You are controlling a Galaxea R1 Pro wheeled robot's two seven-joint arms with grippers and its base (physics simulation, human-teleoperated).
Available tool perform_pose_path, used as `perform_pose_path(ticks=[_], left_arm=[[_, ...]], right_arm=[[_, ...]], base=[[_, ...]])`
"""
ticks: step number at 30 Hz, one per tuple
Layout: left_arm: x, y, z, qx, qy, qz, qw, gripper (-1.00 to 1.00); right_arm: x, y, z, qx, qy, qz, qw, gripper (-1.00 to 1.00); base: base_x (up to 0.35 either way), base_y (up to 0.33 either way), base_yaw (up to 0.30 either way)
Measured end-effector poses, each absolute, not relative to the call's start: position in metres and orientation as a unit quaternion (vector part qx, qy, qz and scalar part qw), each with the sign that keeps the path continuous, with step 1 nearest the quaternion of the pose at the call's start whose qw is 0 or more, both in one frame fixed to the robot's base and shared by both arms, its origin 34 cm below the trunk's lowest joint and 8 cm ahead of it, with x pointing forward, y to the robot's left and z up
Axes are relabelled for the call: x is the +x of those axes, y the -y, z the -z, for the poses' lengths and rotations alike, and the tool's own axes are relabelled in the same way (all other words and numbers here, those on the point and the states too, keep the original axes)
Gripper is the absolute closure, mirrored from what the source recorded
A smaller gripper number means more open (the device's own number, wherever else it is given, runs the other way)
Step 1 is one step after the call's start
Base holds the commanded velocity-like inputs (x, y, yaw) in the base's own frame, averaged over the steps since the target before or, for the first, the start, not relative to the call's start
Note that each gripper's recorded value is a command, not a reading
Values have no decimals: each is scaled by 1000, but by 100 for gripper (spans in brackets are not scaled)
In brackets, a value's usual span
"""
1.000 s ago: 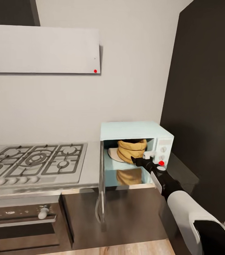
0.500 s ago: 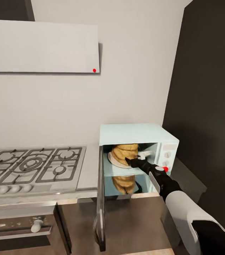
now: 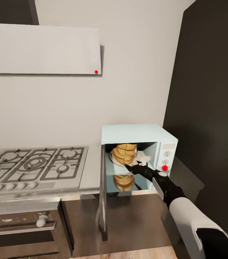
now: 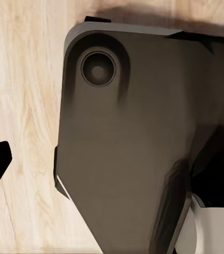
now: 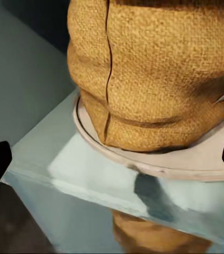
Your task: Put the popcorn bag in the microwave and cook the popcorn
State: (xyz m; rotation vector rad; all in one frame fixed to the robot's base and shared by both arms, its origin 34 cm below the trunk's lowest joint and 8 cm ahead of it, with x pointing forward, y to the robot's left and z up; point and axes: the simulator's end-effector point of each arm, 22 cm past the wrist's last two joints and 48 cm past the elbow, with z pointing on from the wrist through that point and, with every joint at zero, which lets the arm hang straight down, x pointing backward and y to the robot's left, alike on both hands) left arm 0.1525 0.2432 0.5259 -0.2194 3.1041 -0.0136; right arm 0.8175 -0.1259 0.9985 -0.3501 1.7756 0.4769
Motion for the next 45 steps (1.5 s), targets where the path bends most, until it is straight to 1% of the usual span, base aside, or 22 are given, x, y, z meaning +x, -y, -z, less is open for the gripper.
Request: perform_pose_path(ticks=[9,17,31,33,36,40,45], left_arm=[[152,-242,-526,-71,-997,5,15,-100],[152,-242,-526,-71,-997,4,15,-100],[152,-242,-526,-71,-997,5,15,-100],[152,-242,-526,-71,-997,5,15,-100],[152,-243,-526,-71,-997,5,15,-100],[152,-243,-526,-71,-997,4,15,-100],[152,-244,-526,-72,-997,4,15,-100]], right_arm=[[833,160,-994,-97,-780,-136,603,-100],[846,216,-996,-10,-787,-26,617,-100],[846,230,-995,2,-789,-18,614,-100],[845,240,-991,4,-792,-13,611,-100],[840,259,-972,6,-807,-2,591,-100],[817,262,-909,5,-846,1,534,-100],[750,266,-800,6,-909,1,418,-100]], base=[[-345,0,0],[-345,0,0],[-320,0,0],[-298,0,0],[-329,0,0],[-337,0,0],[-339,0,0]])
